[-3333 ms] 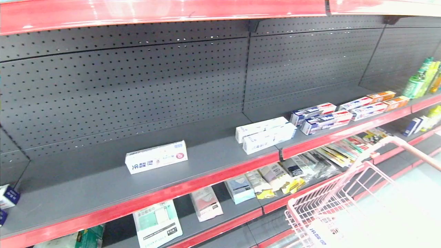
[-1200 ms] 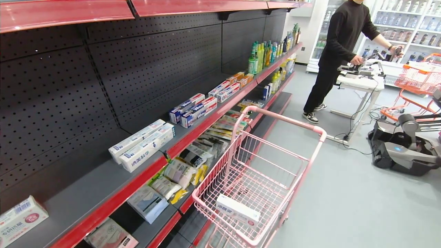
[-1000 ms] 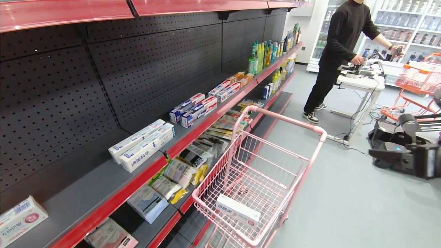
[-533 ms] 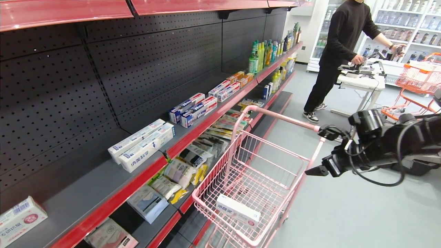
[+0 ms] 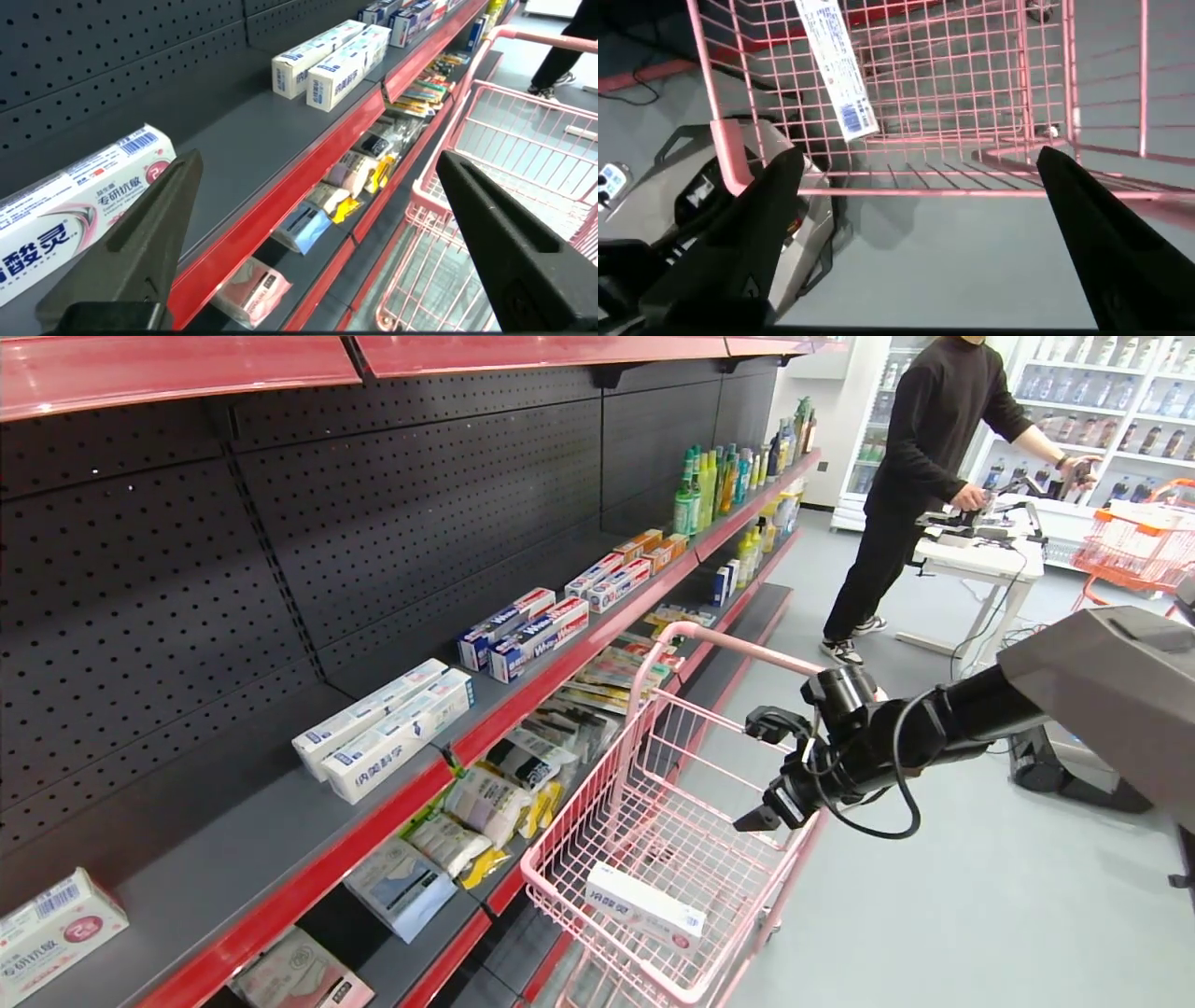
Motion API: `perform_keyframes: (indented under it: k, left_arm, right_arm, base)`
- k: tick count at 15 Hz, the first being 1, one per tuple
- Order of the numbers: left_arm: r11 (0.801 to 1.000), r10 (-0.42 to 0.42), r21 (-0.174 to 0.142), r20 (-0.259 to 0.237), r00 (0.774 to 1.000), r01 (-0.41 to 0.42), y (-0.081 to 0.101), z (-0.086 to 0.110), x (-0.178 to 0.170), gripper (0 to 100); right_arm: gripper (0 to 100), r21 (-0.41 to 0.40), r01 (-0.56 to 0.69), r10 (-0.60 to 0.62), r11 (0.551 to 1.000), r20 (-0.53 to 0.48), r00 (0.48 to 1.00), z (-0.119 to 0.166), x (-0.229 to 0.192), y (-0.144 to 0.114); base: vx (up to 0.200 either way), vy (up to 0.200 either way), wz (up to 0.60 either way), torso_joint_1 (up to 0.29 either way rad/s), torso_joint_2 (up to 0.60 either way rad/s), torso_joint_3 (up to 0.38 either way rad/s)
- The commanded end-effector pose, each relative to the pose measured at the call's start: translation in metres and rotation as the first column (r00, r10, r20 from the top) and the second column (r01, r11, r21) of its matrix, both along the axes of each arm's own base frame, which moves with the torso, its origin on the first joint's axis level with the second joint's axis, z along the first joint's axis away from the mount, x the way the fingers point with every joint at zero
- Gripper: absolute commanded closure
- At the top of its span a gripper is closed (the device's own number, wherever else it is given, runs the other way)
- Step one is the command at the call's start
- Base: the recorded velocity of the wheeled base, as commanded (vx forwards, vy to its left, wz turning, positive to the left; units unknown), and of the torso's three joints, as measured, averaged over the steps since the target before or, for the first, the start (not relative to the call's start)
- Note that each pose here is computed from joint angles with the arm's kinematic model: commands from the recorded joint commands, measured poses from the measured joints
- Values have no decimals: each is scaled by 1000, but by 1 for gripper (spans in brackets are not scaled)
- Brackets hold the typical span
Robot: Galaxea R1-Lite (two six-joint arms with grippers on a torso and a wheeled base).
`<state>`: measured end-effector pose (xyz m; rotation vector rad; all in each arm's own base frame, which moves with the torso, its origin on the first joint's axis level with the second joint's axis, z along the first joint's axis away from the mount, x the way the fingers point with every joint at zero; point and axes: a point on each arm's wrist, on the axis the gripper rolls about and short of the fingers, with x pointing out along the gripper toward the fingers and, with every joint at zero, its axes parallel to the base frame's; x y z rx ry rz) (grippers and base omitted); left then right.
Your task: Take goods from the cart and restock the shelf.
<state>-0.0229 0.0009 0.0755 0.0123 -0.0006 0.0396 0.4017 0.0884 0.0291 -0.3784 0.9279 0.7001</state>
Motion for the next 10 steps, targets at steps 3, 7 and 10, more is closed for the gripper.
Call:
perform_keyframes:
  k: [3,7,10]
  left_arm:
    - [1000,0,0,-1,1000,0,0,0,0,0]
    - [1000,-1,0,-1,1000,1,0,0,0,0]
    - [1000,0,1,-1,1000,0,0,0,0,0]
  right_arm:
    - [0,5,-44,44,999,-53,998,-33,7,36]
    - [0,-23,-81,79,996,-82,993,-52,4,56]
    - [0,-46,-93,90,995,-80,993,-60,4,66]
  base:
    - [0,0,0,0,0,0]
    - [0,0,0,-13,20,18]
    - [0,0,0,-74,178,94]
